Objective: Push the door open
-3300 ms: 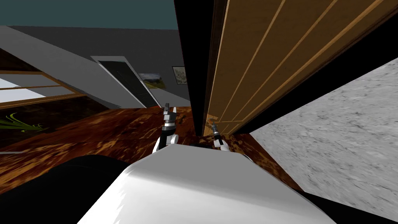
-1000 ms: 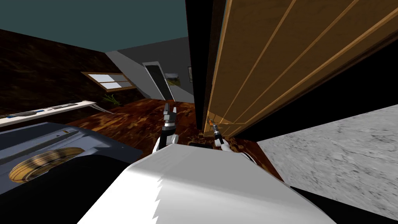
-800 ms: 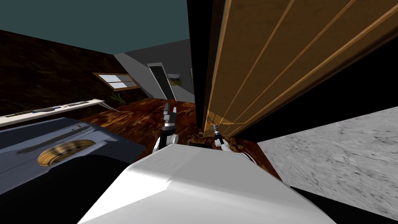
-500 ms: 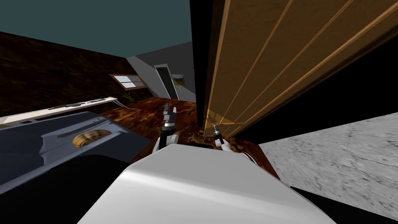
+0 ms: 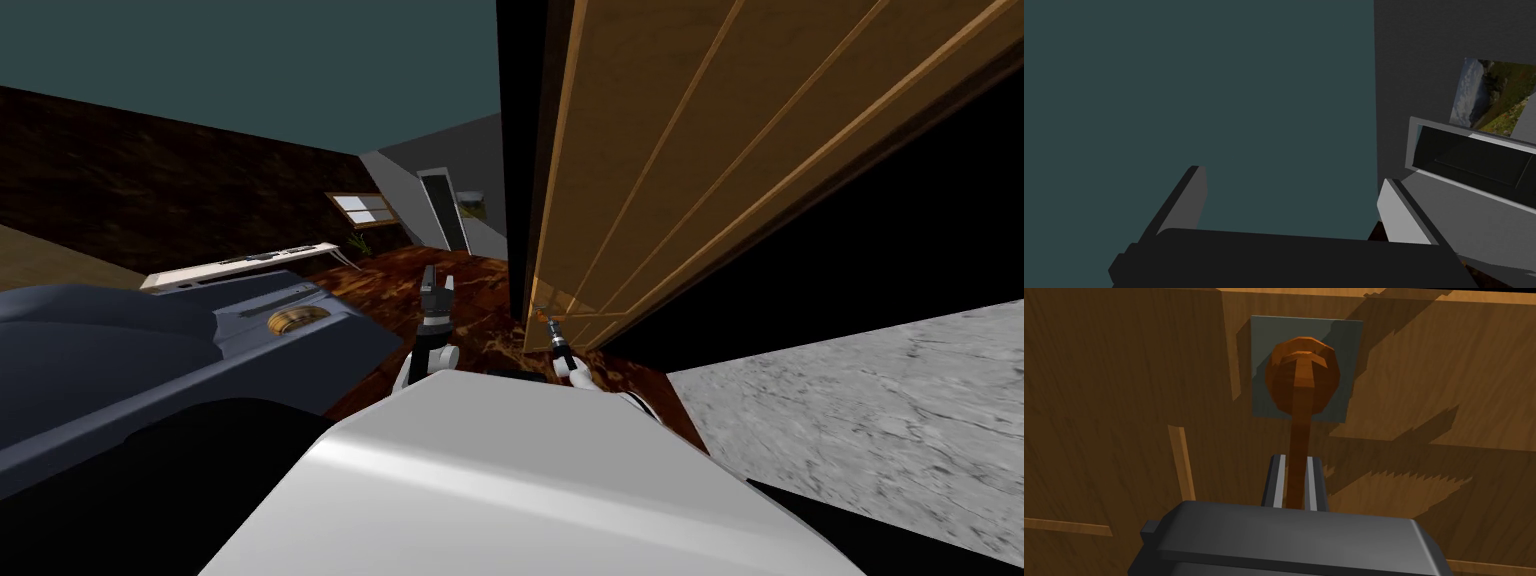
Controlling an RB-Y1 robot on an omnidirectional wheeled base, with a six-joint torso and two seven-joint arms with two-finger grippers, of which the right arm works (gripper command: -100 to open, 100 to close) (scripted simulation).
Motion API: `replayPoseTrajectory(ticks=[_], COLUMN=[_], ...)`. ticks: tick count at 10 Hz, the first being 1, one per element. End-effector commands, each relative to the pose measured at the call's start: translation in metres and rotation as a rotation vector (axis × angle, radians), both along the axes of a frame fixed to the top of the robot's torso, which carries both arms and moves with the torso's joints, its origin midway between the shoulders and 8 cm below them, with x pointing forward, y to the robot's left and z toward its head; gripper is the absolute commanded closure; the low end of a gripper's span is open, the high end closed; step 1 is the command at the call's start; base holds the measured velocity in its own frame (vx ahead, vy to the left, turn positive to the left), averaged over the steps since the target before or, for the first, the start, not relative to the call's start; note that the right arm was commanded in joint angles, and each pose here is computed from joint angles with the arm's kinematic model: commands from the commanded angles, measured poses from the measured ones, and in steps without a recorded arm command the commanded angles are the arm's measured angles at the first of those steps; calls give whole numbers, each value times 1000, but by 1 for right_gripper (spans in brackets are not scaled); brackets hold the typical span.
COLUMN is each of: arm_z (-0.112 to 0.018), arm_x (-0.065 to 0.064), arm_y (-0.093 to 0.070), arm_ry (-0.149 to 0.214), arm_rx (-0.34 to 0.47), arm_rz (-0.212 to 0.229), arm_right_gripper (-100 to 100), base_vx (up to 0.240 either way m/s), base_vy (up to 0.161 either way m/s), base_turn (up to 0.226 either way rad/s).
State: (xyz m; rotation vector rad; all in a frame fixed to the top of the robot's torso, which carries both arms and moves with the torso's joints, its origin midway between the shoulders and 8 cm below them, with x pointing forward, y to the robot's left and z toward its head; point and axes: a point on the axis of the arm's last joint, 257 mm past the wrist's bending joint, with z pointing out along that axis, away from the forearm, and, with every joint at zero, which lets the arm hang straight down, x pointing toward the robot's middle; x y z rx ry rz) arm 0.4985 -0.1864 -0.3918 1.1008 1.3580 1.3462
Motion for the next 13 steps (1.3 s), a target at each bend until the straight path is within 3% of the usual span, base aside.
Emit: replayPoseTrajectory(ticks=[1,3,8,13], arm_z=[-1,0,-1,0], arm_x=[0,2,2,3], arm_y=[6,0,-11,-14], arm_ry=[1,0,0,-2], arm_rx=[6,1,-8,-10], arm_rz=[11,2,-28,-40], arm_right_gripper=[100,100,100,100], base_vx=[-213,-171,-77,-59], base_vy=[-93,-86,-158,-74], base_turn=[143,58,181,79])
